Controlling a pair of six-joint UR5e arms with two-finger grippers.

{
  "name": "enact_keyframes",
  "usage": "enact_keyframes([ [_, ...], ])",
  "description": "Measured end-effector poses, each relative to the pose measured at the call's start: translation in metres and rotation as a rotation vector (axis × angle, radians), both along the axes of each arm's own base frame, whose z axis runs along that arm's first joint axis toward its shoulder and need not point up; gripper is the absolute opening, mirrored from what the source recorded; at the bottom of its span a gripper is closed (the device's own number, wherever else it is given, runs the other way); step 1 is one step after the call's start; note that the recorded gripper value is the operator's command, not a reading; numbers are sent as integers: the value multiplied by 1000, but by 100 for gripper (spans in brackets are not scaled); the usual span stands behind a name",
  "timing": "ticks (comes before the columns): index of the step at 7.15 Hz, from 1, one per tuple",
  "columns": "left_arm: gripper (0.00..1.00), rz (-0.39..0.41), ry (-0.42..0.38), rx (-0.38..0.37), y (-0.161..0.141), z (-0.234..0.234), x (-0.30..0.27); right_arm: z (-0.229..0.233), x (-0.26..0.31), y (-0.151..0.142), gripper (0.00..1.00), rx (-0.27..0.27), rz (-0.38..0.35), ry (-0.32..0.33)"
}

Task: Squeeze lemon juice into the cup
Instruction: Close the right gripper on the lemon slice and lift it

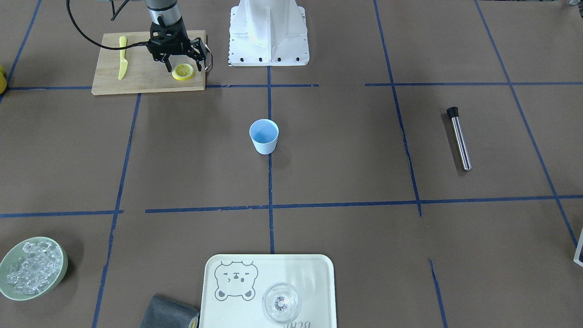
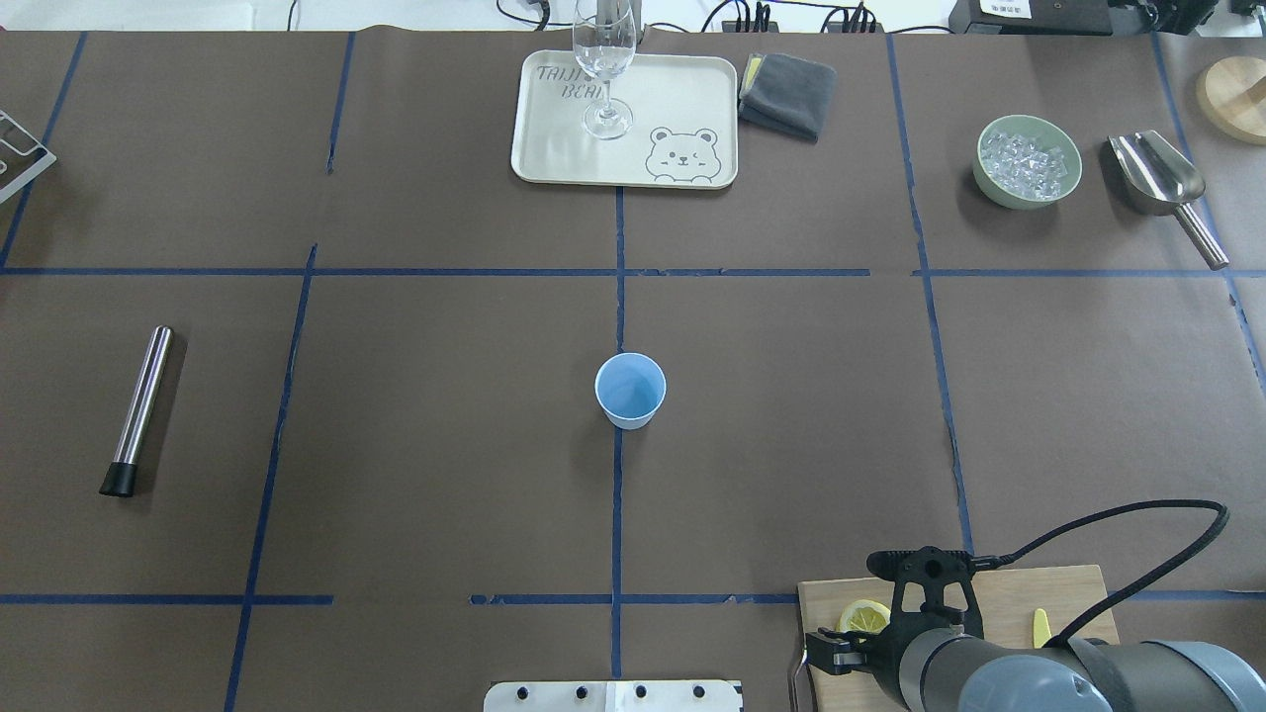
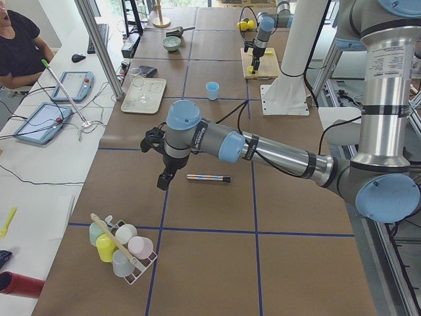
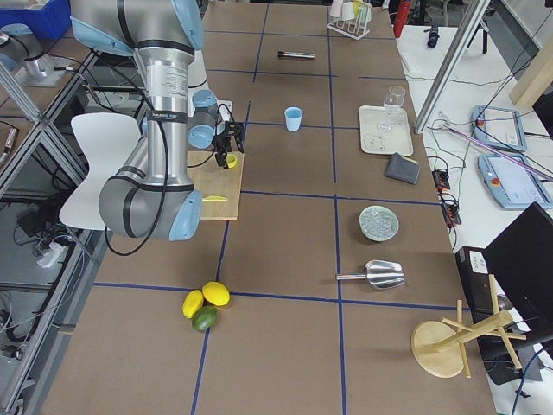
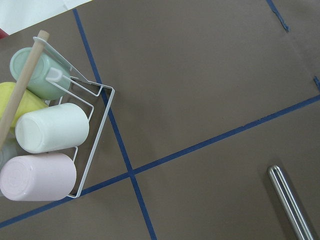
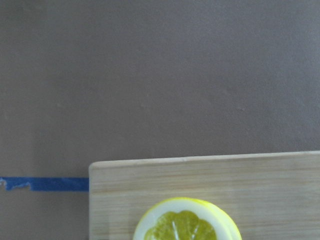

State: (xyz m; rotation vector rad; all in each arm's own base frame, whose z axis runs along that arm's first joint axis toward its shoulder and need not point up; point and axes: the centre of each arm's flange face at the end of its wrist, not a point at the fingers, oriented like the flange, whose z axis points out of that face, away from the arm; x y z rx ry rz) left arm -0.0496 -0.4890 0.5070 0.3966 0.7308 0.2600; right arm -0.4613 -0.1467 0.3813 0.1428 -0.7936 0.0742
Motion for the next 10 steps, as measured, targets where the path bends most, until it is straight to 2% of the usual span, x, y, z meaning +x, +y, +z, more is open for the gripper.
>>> enact_keyframes([
  [1,100,-1,0,0,0,0,-1,0,0,-1,77,1,1,1],
  [3,100,-3,1,4,-1,-2,-1,0,3,-6,50,-8,2,1],
  [4,100,-4,1,6,-2,-3,-2,0,4,-9,39,-13,4,0],
  [5,100,-6,1,7,-2,-4,-3,-1,6,-10,33,-16,6,-2],
  [10,100,-10,2,12,-3,-7,-5,-12,20,-27,35,-40,25,-16],
])
